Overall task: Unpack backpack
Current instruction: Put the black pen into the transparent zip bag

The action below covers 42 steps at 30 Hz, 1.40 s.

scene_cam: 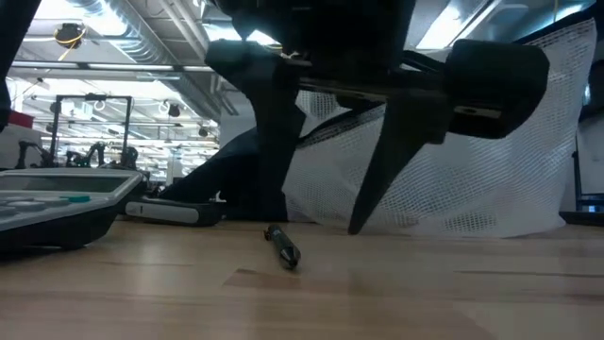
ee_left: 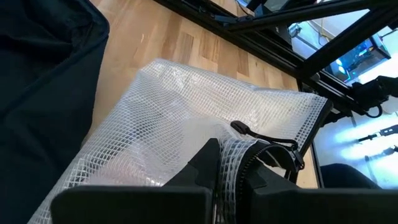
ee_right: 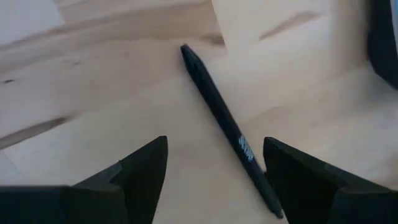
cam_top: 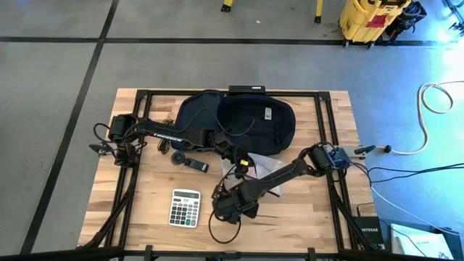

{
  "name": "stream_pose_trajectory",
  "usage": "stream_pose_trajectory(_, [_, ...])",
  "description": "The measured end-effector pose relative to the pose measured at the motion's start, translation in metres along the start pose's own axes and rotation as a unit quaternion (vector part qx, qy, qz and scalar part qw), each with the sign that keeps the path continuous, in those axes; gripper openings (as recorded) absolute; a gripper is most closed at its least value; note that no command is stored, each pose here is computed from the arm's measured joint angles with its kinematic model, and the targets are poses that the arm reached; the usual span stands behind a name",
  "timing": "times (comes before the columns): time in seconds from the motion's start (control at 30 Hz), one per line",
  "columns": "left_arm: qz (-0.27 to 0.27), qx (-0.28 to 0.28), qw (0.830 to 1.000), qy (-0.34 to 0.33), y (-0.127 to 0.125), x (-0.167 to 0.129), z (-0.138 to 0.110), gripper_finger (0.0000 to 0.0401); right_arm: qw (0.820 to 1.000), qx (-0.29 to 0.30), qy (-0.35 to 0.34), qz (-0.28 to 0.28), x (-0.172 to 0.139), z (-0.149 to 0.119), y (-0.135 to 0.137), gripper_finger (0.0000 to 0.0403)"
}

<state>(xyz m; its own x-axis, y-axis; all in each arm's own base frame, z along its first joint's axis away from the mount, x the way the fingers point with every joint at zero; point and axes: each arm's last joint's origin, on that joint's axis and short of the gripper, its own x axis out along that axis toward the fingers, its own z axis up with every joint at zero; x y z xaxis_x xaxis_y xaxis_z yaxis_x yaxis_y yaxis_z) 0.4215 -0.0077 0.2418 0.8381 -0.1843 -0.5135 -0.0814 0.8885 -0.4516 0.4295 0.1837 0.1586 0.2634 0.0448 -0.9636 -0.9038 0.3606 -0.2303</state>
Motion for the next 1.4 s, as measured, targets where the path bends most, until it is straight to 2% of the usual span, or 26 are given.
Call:
stream_pose_trajectory(0.17, [0.002, -0.003, 1.0, -0.001, 0.0, 0.0, 0.0, 0.0, 0.999, -0.049, 0.002, -0.016, 0.003, 0.009, -0.002, 0.0214])
stream_pose_trajectory(0.4, [0.011, -0.011, 1.0, -0.003, 0.001, 0.0, 0.0, 0.0, 0.993, -0.113, 0.029, -0.004, 0.016, 0.006, 0.0, 0.0209])
stream_pose_trajectory(0.6, [0.016, -0.014, 1.0, 0.0, 0.001, 0.0, -0.001, 0.0, 0.992, -0.122, 0.03, 0.003, 0.016, 0.006, 0.001, 0.0204])
stream_pose_trajectory(0.7, [0.016, -0.014, 1.0, 0.0, 0.001, 0.0, -0.001, 0.0, 0.992, -0.124, 0.033, 0.014, 0.018, 0.005, 0.003, 0.0179])
stream_pose_trajectory(1.07, [0.019, -0.018, 1.0, -0.001, 0.001, 0.0, -0.001, 0.0, 0.988, -0.141, 0.05, 0.048, 0.016, 0.01, 0.018, 0.0048])
stream_pose_trajectory(1.2, [0.02, -0.02, 1.0, -0.001, 0.001, 0.0, -0.001, 0.0, 0.987, -0.141, 0.052, 0.06, 0.012, 0.016, 0.024, 0.0024])
stream_pose_trajectory(1.4, [0.02, -0.024, 1.0, -0.002, 0.001, 0.0, -0.001, 0.0, 0.99, -0.111, 0.039, 0.073, 0.011, 0.023, 0.031, 0.0016])
